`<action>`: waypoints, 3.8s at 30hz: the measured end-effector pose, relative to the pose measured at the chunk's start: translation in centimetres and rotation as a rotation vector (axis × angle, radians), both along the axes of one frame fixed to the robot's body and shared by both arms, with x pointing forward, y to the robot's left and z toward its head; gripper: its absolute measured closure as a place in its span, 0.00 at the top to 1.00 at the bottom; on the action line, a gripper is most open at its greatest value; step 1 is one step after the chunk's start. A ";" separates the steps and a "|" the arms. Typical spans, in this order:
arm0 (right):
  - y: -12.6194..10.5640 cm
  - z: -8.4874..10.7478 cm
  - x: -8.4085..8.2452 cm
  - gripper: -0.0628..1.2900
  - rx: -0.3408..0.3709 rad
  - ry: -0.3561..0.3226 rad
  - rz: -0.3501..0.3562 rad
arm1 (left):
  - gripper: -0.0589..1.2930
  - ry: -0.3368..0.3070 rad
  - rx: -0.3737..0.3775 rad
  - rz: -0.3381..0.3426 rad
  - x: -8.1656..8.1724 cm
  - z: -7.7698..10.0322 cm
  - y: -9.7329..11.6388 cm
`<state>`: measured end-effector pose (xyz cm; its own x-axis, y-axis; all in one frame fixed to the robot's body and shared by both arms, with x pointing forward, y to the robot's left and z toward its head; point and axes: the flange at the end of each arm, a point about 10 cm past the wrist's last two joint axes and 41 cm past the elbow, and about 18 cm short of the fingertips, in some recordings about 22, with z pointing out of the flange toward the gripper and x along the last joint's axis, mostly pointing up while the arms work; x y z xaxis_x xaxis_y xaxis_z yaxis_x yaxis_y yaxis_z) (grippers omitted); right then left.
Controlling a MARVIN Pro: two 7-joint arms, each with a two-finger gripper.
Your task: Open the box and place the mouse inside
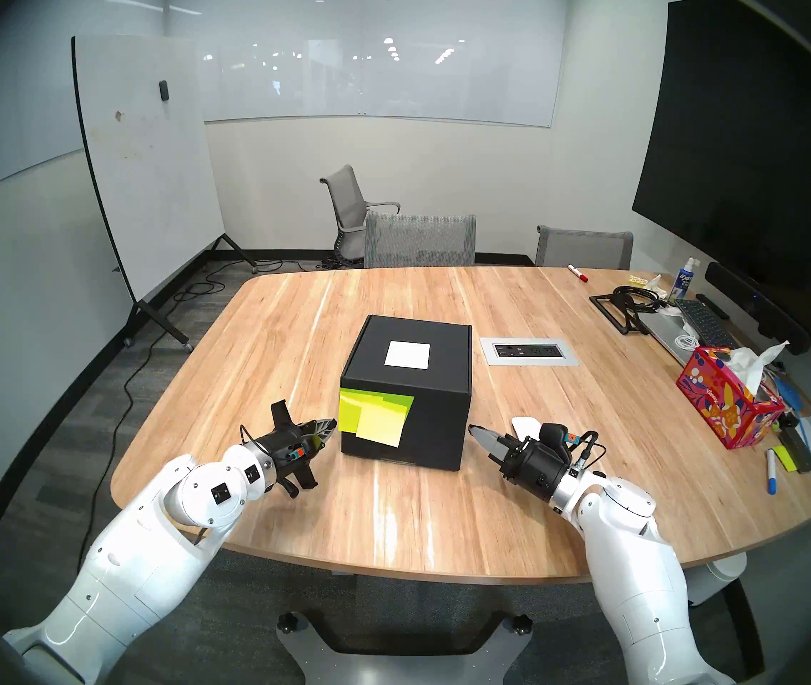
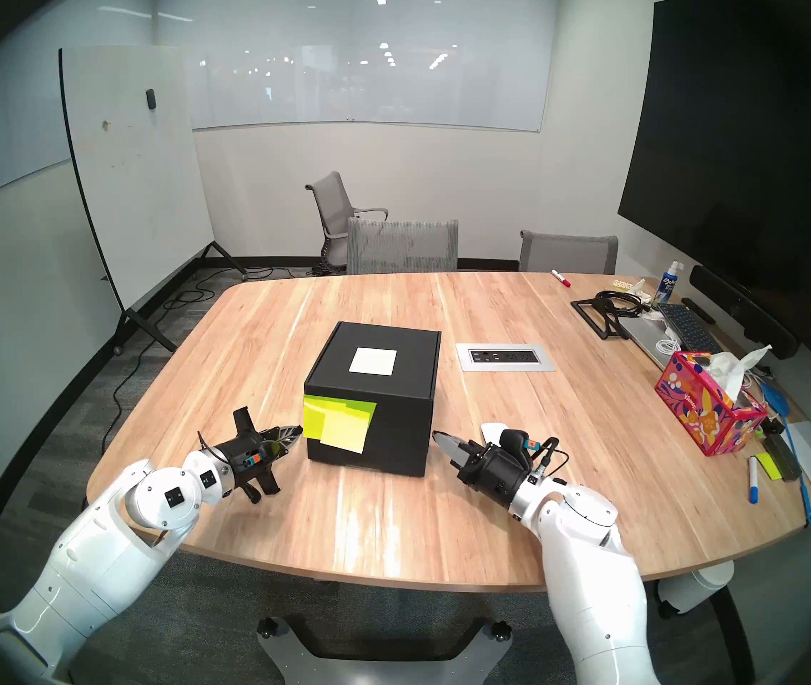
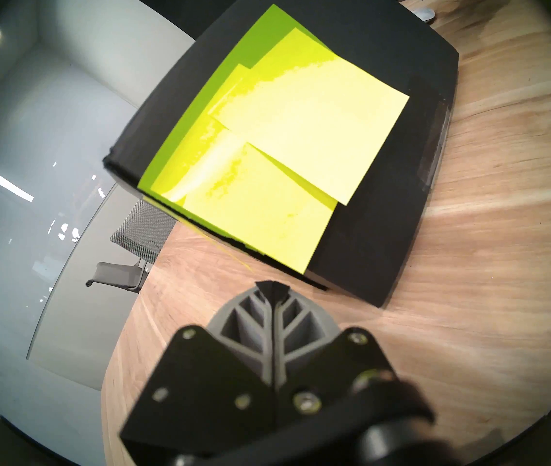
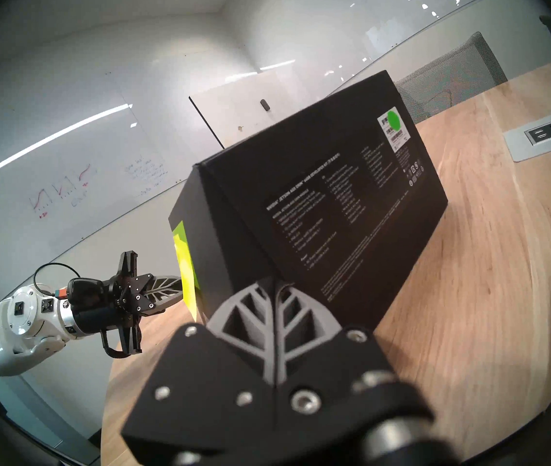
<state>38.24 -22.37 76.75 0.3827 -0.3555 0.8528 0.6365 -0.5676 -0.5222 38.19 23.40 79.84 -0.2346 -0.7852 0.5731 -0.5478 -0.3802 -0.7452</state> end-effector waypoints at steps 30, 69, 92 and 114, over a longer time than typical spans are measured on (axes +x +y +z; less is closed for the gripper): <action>0.5 -1.4 0.5 0.03 0.044 0.011 0.022 | 0.03 0.008 -0.007 0.015 0.5 0.3 1.2; 0.9 -0.9 0.2 0.03 0.054 -0.018 0.012 | 0.03 0.015 0.010 -0.024 -0.8 -1.5 -0.2; 0.6 -1.3 -0.5 0.03 0.061 -0.015 -0.005 | 0.03 -0.004 0.012 0.006 -0.5 -1.9 -0.7; 0.2 -1.0 -0.2 0.03 0.048 -0.012 -0.041 | 0.03 -0.014 -0.001 0.005 -0.3 -1.8 -1.0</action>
